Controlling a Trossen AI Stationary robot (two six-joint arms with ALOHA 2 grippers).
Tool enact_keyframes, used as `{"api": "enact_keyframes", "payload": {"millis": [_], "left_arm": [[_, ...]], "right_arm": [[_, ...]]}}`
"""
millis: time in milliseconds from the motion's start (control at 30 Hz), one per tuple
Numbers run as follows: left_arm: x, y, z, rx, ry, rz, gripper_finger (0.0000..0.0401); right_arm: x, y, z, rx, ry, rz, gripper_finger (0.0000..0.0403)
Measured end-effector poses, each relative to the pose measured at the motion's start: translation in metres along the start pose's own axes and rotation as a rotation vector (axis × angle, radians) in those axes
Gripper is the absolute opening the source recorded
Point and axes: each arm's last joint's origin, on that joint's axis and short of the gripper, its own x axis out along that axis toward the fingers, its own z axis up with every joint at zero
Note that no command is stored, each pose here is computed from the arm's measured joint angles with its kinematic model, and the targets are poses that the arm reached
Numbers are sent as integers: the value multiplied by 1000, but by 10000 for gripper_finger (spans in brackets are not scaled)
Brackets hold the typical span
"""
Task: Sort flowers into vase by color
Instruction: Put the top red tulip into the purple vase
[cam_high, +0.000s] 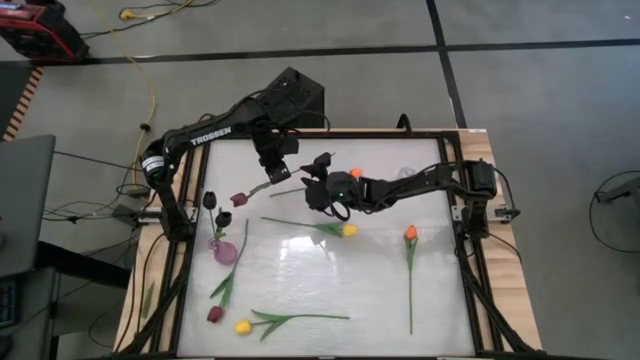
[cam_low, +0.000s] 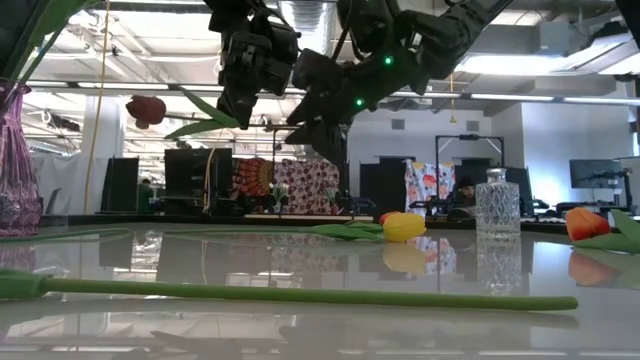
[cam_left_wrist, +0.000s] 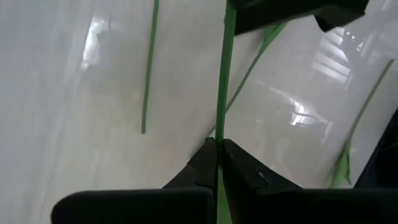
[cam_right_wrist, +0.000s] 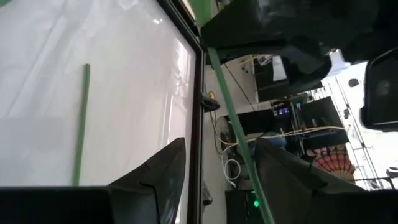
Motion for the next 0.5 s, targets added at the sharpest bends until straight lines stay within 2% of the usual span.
{"api": "enact_keyframes", "payload": {"millis": [233, 500], "left_arm": [[0, 0, 0, 5, 1, -7, 0], [1, -2, 1, 46, -2, -7, 0]], "right_arm": [[1, -3, -3, -2, 16, -11, 184], [1, -3, -3, -5, 16, -10, 110]]}}
